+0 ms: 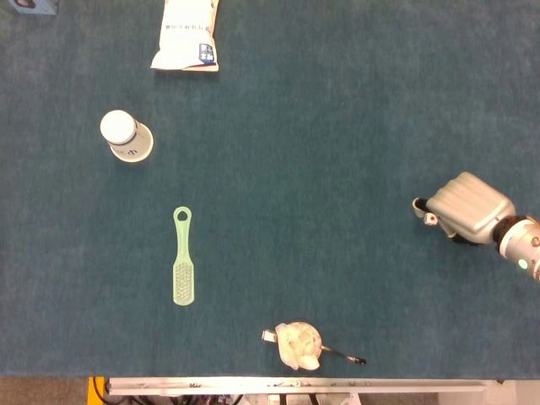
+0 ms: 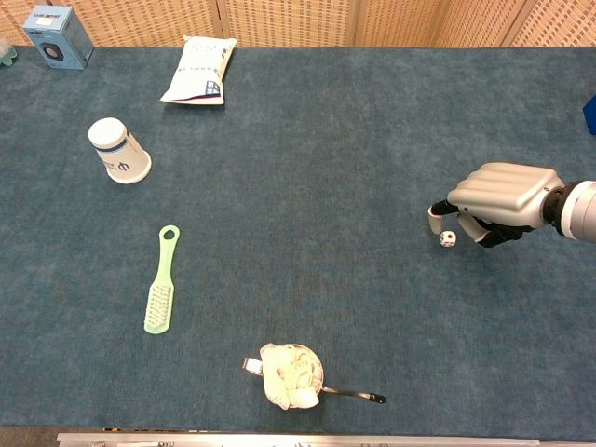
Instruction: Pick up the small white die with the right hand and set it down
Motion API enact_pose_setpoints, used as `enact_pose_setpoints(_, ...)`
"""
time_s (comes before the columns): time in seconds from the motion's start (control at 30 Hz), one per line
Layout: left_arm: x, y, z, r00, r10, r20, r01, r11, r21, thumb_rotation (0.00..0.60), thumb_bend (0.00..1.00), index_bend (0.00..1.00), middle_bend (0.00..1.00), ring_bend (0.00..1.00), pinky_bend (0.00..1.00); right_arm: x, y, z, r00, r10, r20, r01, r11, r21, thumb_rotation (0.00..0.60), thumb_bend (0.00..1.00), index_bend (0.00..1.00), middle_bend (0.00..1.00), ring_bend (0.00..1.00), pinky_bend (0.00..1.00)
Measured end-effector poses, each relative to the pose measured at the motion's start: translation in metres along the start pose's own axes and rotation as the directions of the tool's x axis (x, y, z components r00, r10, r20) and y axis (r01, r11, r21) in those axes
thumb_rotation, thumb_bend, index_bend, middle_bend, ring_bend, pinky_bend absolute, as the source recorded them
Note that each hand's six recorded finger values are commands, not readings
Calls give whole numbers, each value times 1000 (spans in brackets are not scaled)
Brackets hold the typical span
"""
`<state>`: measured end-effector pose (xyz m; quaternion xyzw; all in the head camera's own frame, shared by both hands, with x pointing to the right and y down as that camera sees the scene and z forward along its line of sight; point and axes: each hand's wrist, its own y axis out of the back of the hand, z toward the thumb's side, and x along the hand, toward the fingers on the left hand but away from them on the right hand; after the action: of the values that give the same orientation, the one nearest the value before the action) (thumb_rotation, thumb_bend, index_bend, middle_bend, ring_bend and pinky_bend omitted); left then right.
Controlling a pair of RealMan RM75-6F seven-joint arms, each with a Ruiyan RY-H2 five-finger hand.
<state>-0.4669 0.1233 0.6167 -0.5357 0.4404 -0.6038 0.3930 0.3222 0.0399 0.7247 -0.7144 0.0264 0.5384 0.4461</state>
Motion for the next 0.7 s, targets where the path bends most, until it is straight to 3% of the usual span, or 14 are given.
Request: enact_pose_setpoints(0.7,-1,3,-2,1000,7,-4,-7,1000,-12,600,199,356,245,178,317,-3,-10,-2,1000,29,6,-29,1000,-8,600,1000,339,1000,1000,1000)
